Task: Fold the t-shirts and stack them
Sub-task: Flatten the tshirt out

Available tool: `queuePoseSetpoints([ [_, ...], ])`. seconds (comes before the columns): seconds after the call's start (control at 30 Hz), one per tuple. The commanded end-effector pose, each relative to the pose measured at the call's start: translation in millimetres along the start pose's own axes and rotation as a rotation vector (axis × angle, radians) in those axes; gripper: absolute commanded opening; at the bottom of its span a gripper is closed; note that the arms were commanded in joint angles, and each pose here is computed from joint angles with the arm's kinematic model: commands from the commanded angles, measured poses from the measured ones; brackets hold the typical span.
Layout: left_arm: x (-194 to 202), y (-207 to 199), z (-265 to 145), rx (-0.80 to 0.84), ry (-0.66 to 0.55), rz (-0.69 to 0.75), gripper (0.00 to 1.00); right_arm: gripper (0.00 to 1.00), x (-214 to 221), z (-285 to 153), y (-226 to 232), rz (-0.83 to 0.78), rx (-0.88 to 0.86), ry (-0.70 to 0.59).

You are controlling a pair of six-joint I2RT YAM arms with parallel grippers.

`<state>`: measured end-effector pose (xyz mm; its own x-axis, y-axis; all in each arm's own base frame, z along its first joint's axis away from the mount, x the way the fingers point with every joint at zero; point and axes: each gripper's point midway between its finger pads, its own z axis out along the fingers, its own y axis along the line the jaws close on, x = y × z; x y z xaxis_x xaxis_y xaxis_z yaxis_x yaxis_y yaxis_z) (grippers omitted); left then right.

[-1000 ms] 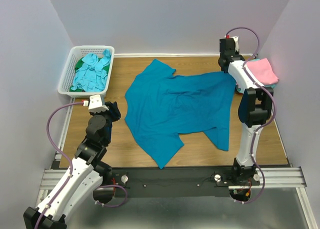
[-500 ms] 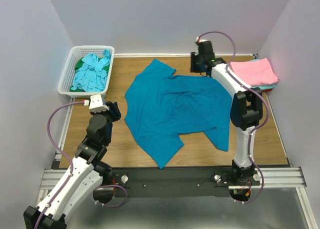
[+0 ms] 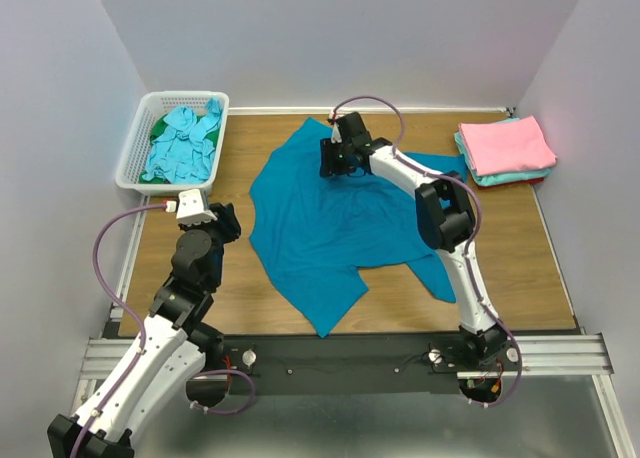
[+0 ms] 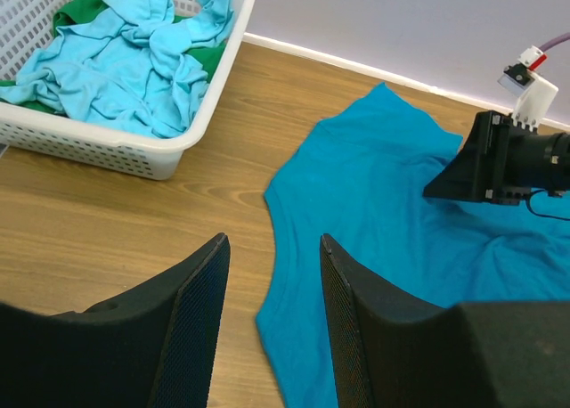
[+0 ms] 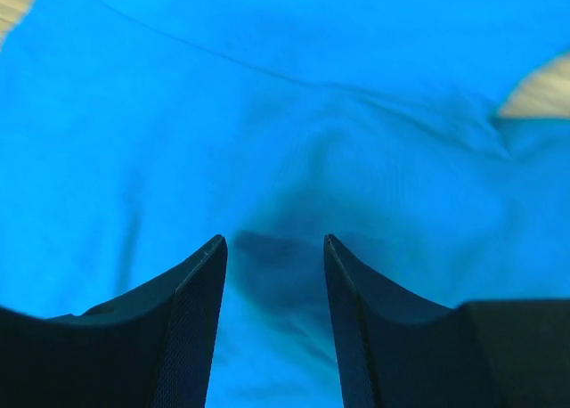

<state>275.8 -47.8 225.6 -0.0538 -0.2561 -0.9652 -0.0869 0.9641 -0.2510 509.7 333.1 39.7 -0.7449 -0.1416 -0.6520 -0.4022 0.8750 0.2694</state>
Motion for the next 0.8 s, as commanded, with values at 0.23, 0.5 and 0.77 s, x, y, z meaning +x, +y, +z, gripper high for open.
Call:
queuePoseSetpoints([
  [0.23, -16, -4, -1, 0.024, -0.047, -0.025, 0.53, 0.61, 19, 57, 88, -0.051, -0.211, 0.023],
  [0.5, -3, -23, 4, 0.118, 0.007, -0.002, 0.54, 0.65, -36, -11, 120, -0.048, -0.243, -0.087],
  [0.77, 36, -75, -5, 0.343, 0.286, -0.049, 0.56, 0.67, -3, -137, 17, 0.076, 0.074, -0.105],
])
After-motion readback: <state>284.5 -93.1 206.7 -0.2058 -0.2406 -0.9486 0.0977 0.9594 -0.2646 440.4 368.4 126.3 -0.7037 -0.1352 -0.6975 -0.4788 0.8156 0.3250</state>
